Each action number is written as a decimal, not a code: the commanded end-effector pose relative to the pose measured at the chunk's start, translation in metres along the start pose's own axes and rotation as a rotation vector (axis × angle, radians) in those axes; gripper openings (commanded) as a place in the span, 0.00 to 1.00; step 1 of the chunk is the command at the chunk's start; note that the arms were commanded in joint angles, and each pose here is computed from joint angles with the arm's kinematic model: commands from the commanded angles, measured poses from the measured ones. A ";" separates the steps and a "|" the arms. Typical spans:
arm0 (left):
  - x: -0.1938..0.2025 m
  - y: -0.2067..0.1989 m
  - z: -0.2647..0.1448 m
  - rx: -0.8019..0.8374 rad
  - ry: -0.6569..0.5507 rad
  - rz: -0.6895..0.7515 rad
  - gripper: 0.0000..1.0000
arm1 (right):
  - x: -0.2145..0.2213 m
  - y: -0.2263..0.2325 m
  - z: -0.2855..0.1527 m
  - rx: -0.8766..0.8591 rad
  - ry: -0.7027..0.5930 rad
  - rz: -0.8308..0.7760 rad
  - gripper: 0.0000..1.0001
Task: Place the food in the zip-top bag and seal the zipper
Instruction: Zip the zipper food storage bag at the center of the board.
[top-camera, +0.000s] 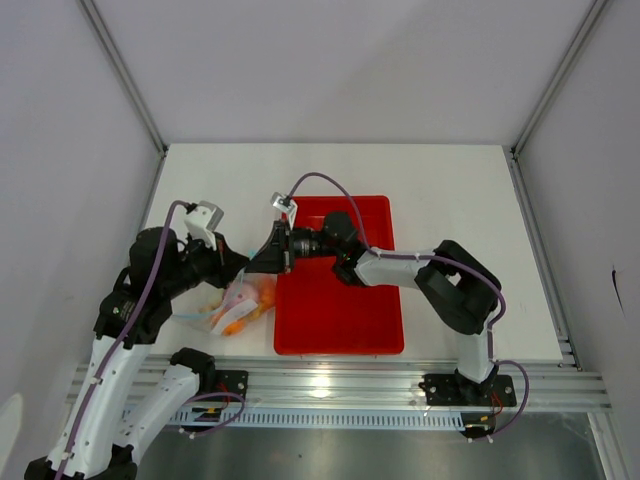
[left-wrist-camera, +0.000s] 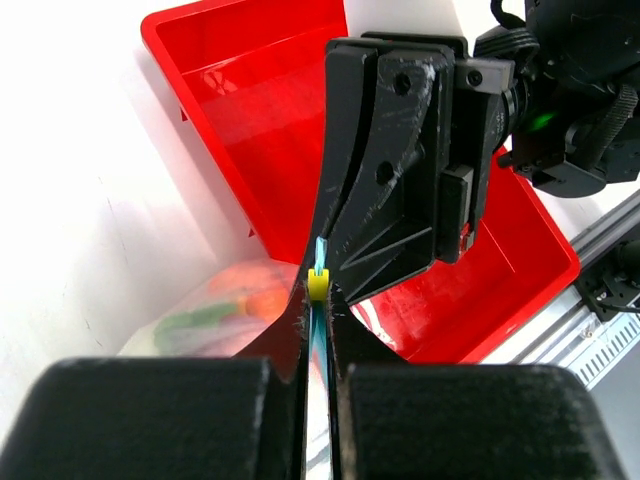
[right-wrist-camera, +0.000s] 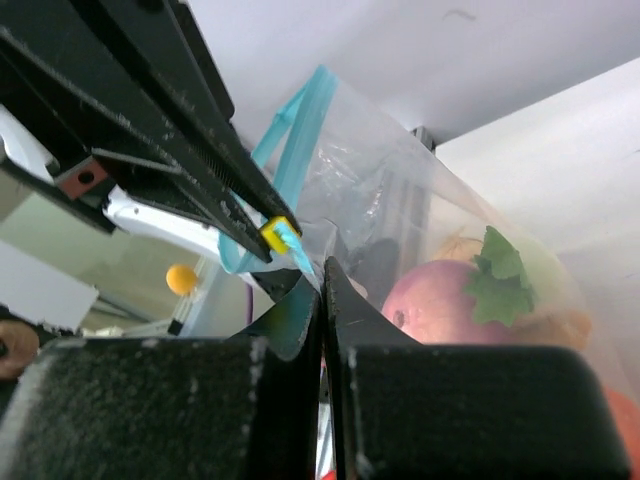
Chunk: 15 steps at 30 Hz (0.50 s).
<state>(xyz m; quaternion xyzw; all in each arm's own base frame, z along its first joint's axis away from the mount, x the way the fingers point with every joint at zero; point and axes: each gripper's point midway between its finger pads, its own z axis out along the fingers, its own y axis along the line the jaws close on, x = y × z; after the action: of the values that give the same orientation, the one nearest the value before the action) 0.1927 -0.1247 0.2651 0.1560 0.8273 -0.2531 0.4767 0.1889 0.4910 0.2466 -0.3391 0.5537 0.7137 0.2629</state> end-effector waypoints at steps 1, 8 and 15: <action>-0.007 -0.007 -0.011 0.016 -0.021 0.008 0.01 | -0.058 0.025 -0.002 -0.017 -0.201 -0.077 0.00; -0.005 -0.012 -0.013 0.042 -0.016 0.007 0.00 | -0.078 0.021 -0.015 0.018 -0.299 -0.042 0.00; 0.003 0.011 -0.019 -0.101 0.003 -0.009 0.01 | -0.081 0.024 -0.023 -0.028 -0.343 0.008 0.00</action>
<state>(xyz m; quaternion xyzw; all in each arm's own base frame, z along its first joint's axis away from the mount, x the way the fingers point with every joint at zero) 0.1917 -0.1207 0.2706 0.1516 0.8224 -0.2457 0.4903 0.2046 0.4839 0.2674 -0.2502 0.5538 0.7452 0.2745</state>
